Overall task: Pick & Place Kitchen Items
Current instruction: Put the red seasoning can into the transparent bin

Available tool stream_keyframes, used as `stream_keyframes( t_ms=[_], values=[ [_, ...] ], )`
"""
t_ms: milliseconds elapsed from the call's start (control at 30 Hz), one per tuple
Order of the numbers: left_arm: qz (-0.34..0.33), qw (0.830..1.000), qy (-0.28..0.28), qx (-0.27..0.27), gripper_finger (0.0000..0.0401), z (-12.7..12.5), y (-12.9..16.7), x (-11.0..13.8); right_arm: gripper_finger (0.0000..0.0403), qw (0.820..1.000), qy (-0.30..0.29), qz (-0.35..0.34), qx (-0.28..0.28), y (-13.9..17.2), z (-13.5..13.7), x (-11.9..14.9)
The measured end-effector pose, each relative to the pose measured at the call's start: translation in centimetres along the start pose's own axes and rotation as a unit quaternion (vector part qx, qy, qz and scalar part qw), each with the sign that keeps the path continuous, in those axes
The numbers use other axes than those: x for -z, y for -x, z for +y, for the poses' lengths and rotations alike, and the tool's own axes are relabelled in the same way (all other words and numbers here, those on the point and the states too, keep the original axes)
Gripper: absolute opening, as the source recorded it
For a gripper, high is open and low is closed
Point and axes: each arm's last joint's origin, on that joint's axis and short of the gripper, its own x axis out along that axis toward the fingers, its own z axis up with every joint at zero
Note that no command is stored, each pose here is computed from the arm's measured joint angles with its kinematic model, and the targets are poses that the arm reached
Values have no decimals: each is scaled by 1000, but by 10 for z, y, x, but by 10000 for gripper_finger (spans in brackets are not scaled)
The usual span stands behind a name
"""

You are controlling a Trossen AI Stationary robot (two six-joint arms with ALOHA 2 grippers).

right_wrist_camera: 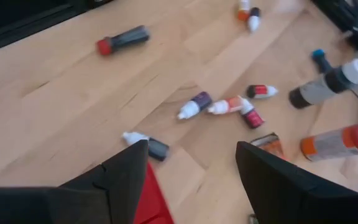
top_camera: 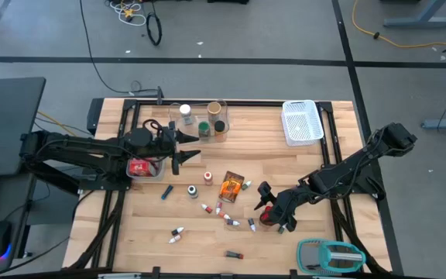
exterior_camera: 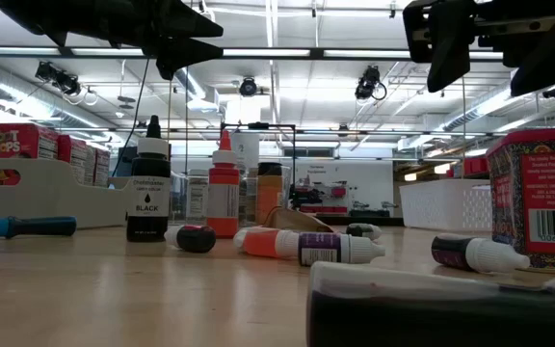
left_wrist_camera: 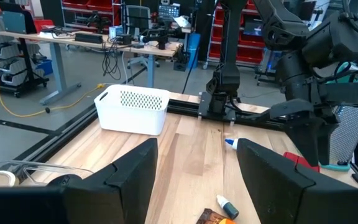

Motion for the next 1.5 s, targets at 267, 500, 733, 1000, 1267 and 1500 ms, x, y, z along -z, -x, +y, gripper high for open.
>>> stream_keyframes(
  t_ms=[267,500,733,1000,1267,1500],
  values=[
    [0,1000,0,0,231,0,0,0,254,999,-30,-19,-38,0,2,-2],
    [0,1000,0,0,231,0,0,0,254,997,-65,-18,-39,0,3,-2],
    [0,1000,0,0,231,0,0,0,254,997,-73,-10,-12,0,2,-2],
    [0,1000,0,0,231,0,0,0,254,998,-58,-32,-4,1,0,-6],
    [0,1000,0,0,231,0,0,0,254,996,-79,-20,44,1,-3,-6],
    [0,1000,0,0,231,0,0,0,255,992,-84,-21,87,1,-7,-8]
  ],
)
